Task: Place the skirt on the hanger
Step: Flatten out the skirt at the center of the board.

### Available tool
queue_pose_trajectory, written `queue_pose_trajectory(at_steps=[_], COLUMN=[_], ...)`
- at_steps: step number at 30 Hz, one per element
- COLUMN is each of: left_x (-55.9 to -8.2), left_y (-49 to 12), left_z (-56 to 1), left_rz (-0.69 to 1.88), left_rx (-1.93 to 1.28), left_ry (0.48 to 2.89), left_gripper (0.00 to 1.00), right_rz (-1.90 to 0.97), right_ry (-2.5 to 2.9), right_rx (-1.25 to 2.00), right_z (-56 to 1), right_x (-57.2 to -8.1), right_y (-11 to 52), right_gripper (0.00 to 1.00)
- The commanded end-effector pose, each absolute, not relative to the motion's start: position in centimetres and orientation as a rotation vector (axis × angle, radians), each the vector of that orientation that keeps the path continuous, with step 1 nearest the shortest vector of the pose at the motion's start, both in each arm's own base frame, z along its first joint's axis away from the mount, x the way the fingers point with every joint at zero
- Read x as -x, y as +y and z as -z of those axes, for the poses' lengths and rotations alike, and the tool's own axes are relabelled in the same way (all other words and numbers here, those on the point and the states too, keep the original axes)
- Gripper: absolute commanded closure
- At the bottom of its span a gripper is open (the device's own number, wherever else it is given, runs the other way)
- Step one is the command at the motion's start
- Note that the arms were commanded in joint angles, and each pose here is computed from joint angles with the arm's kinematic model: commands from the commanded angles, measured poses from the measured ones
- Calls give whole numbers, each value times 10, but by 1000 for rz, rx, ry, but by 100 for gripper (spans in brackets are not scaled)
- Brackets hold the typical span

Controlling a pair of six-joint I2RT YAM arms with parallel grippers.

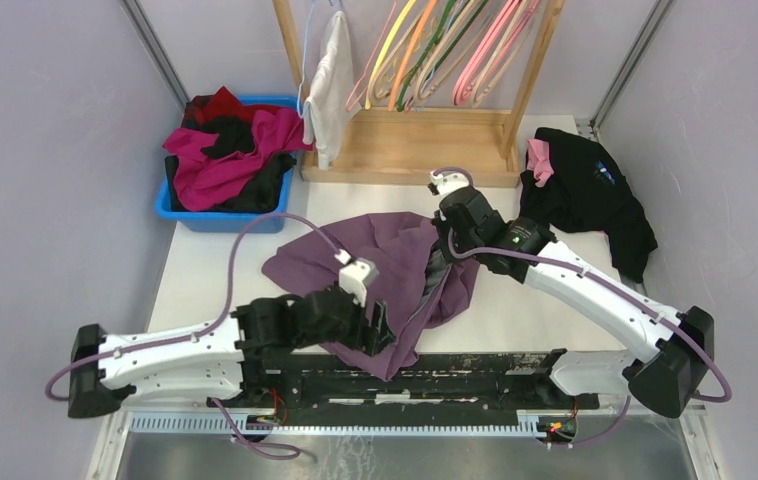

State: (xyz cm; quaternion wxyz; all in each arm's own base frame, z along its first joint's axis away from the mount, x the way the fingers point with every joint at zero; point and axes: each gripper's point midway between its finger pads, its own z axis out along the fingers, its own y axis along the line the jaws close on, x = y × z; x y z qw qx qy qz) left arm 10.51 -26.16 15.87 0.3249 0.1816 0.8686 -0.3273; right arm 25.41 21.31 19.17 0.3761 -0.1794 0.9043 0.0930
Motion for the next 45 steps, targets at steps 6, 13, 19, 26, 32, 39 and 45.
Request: queue_pose_trajectory(at_steps=[6,13,19,26,32,39,45], left_x=[-80,-86,-94,-108,-145,-172,-206], left_y=[-274,-271,-271,-267,-246,-227,-214], left_z=[-118,-100,-86,-103,-151,-196,-230], left_rz=[519,367,286,331,443,469,385], left_rx=[-493,-494,-482,-408,-294,-264,-226], left_ry=[2340,2329,2331,2310,2260,2189,2121], left_gripper=[19,22,54,92,93,93,92], right_rz=[-276,-296,-323,-346,-393,-425,-376], right_ry=[2291,2292,2289,2276,2258,2244,2212], right_rx=[457,449,443,434,419,416,385], right_z=[-197,-196,-198,-206,-212,-220,-237], right_x=[-261,-259,-257,-249,-237,-222,-228], right_y=[216,213,211,204,199,190,182], right_gripper=[96,96,95,95,96,96,97])
